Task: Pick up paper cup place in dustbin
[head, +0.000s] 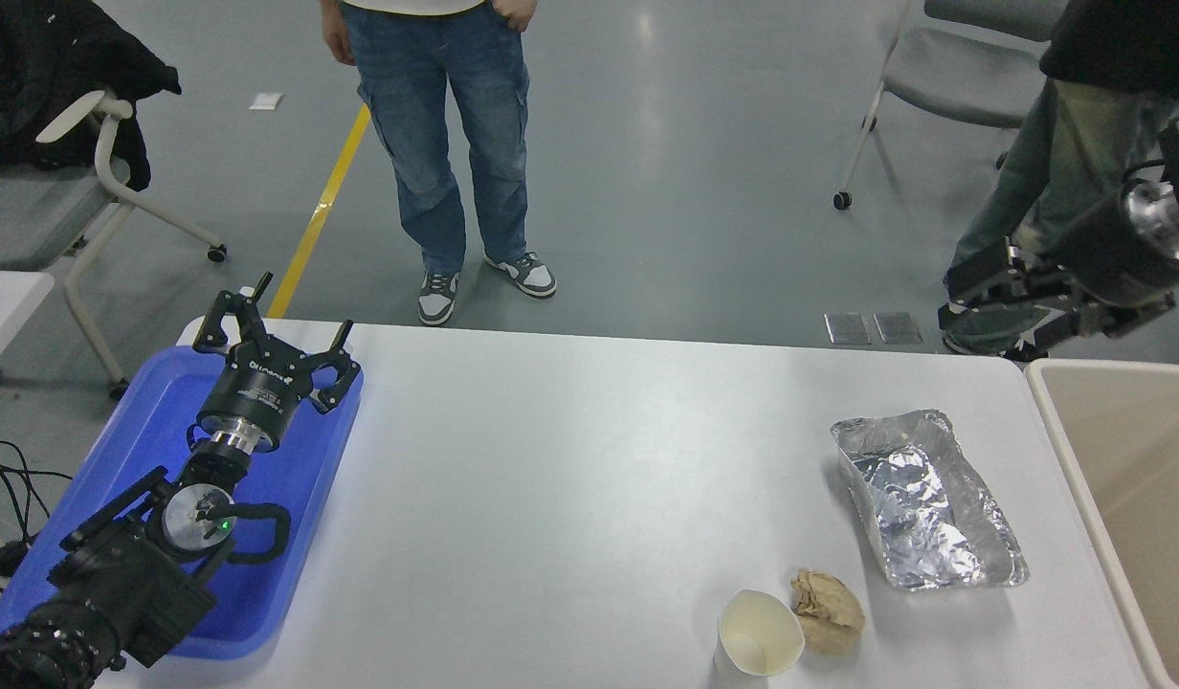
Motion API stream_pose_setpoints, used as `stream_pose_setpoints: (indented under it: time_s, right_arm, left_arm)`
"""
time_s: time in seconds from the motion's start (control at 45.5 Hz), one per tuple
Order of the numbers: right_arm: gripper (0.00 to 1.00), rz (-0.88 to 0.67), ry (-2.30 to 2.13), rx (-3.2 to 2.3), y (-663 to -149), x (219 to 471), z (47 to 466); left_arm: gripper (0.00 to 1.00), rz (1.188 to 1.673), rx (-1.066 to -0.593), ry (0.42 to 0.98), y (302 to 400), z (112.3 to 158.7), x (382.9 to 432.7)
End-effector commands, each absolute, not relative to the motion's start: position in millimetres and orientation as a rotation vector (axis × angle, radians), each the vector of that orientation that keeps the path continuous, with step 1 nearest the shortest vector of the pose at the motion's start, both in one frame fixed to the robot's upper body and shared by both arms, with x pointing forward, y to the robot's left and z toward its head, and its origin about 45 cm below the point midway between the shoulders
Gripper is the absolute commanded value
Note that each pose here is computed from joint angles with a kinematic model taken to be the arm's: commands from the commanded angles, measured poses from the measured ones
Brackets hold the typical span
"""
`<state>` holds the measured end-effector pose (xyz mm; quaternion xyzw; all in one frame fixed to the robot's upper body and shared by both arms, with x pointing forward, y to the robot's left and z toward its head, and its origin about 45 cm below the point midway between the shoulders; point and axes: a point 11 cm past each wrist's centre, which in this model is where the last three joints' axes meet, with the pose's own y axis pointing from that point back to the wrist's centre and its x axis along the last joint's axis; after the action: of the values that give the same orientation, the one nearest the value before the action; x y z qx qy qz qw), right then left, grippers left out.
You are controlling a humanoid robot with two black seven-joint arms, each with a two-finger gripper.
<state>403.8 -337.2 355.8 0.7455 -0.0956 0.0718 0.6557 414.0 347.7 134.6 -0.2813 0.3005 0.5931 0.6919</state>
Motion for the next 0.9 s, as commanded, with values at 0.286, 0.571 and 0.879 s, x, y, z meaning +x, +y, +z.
stream_pose_setpoints:
  time_s: [0.286, 0.571, 0.879]
  right_arm:
    - [1.00, 0.207, 0.070, 1.673, -267.3, 377.4, 338.6]
    - [1.00, 0.175, 0.110, 1.695, -262.2, 367.0, 327.5]
    - [1.00, 0.118, 0.158, 1.766, -249.4, 357.0, 299.9]
  left_arm:
    - [1.00, 1.325, -0.629, 0.671, 347.7, 134.7, 414.0]
    - [1.00, 1.324, -0.630, 0.671, 347.6, 134.8, 414.0]
    - [1.00, 1.323, -0.631, 0.670, 347.4, 135.4, 414.5]
